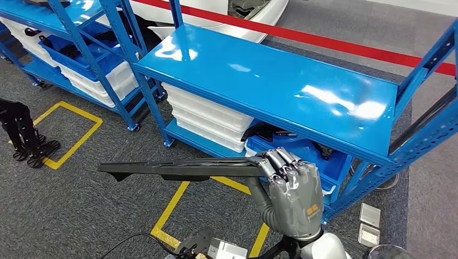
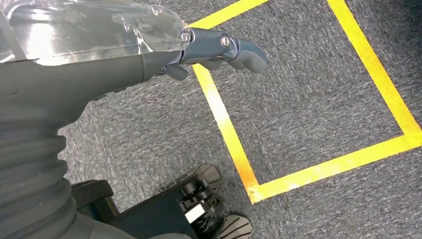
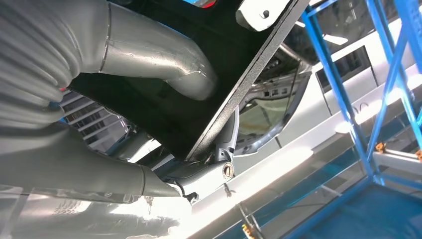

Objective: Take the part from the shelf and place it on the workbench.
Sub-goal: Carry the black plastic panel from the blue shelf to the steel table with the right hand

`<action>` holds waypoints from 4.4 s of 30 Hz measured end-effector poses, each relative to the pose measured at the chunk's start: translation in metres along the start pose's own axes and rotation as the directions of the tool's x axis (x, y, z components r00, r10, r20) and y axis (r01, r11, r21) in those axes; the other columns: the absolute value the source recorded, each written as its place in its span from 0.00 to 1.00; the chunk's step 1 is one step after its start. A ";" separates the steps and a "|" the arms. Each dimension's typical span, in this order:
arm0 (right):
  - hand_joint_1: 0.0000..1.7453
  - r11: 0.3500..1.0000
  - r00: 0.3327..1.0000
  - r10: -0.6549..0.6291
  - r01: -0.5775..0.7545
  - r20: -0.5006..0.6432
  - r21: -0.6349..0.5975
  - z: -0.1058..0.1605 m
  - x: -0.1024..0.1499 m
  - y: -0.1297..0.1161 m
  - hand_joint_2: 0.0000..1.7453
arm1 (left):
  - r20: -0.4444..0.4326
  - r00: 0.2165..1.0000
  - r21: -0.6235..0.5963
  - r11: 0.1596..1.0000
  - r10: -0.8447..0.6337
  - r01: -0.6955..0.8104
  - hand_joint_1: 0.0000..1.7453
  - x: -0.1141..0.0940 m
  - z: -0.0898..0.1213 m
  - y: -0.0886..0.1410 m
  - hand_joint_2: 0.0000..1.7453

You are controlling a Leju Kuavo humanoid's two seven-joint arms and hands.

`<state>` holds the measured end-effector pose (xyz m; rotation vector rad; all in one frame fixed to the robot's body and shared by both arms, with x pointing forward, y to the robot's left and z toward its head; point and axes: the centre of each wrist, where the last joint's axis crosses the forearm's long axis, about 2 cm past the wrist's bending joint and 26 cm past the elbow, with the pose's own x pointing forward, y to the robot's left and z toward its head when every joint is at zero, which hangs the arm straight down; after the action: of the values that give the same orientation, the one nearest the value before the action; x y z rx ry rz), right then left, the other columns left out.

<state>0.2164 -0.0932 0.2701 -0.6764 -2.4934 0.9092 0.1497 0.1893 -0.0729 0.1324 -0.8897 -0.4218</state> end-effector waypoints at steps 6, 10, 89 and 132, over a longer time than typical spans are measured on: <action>1.00 1.000 1.000 -0.001 0.001 -0.002 0.003 0.000 0.000 0.000 1.00 | -0.002 1.000 0.010 1.000 0.000 0.000 0.00 0.000 0.000 0.000 1.00; 1.00 1.000 1.000 -0.001 0.001 -0.002 0.004 0.000 -0.001 0.000 1.00 | -0.004 1.000 0.014 1.000 0.004 -0.004 0.00 0.000 0.000 0.000 1.00; 1.00 1.000 1.000 -0.011 0.011 -0.010 0.029 -0.003 -0.005 0.004 1.00 | 0.001 1.000 0.015 1.000 -0.005 0.005 0.00 -0.002 0.000 0.003 1.00; 1.00 0.999 1.000 -0.019 0.019 -0.012 0.040 0.000 -0.006 0.009 1.00 | -0.006 1.000 0.012 1.000 -0.007 0.007 0.00 -0.003 0.000 0.003 1.00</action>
<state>0.2238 -0.0906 0.2632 -0.6421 -2.4607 0.9425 0.1490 0.1929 -0.0740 0.1484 -0.8861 -0.4225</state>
